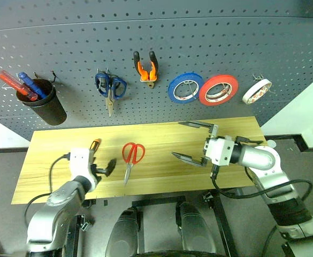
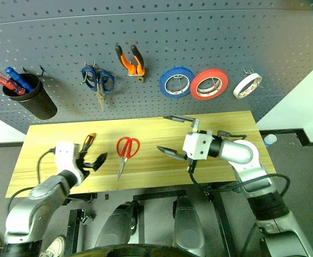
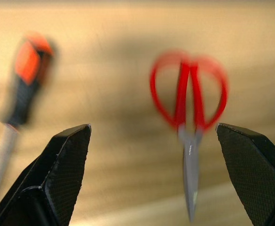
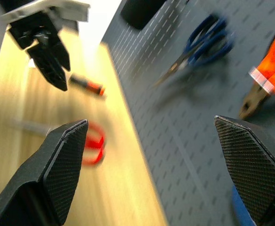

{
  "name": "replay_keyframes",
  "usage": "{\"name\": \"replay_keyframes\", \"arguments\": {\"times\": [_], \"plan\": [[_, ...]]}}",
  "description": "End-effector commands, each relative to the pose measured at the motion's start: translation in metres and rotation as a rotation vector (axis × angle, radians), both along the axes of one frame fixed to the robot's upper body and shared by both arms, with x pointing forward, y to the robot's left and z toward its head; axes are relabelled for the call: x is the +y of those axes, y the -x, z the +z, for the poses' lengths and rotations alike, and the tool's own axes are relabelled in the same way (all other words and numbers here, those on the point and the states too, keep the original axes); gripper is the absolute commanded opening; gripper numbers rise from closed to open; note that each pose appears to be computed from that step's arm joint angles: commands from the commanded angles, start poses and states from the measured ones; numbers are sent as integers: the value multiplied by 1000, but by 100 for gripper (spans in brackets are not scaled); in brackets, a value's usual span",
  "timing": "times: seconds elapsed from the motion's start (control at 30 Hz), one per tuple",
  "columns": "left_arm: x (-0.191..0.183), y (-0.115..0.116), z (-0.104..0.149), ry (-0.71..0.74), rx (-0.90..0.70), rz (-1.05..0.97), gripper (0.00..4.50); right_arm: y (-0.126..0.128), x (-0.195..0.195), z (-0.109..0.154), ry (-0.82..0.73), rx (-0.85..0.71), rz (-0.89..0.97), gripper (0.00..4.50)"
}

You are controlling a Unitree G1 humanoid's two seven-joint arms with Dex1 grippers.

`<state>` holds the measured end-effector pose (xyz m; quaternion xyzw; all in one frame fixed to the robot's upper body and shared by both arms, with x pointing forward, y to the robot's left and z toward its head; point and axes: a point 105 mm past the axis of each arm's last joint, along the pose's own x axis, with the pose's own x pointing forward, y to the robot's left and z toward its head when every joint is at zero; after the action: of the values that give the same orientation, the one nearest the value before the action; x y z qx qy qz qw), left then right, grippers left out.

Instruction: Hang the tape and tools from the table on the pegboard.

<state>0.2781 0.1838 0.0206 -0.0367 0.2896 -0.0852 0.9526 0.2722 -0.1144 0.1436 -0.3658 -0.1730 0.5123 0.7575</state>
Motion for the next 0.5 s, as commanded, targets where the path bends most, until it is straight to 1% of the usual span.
{"name": "replay_keyframes", "arguments": {"times": [0.03, 0.13, 0.2, 0.27, 0.33, 0.4, 0.5], "plan": [[-17, -6, -16, -10, 137, -8, 448, 5, -17, -9, 35, 3, -37, 450], [-31, -11, -22, 0, 198, -28, 448, 10, -28, -23, 30, 98, -65, 450], [-37, -16, -25, -16, 220, -37, 448, 18, -34, -35, 9, 212, -65, 450], [-41, -18, -28, -33, 236, -47, 448, 24, -38, -42, -5, 289, -59, 450], [-44, -22, -31, -51, 256, -49, 448, 29, -43, -49, -44, 405, -70, 450], [-43, -26, -35, -83, 281, -29, 448, 26, -49, -51, -97, 467, -105, 450], [-42, -28, -36, -92, 290, -18, 448, 23, -53, -48, -132, 485, -124, 450]]}}
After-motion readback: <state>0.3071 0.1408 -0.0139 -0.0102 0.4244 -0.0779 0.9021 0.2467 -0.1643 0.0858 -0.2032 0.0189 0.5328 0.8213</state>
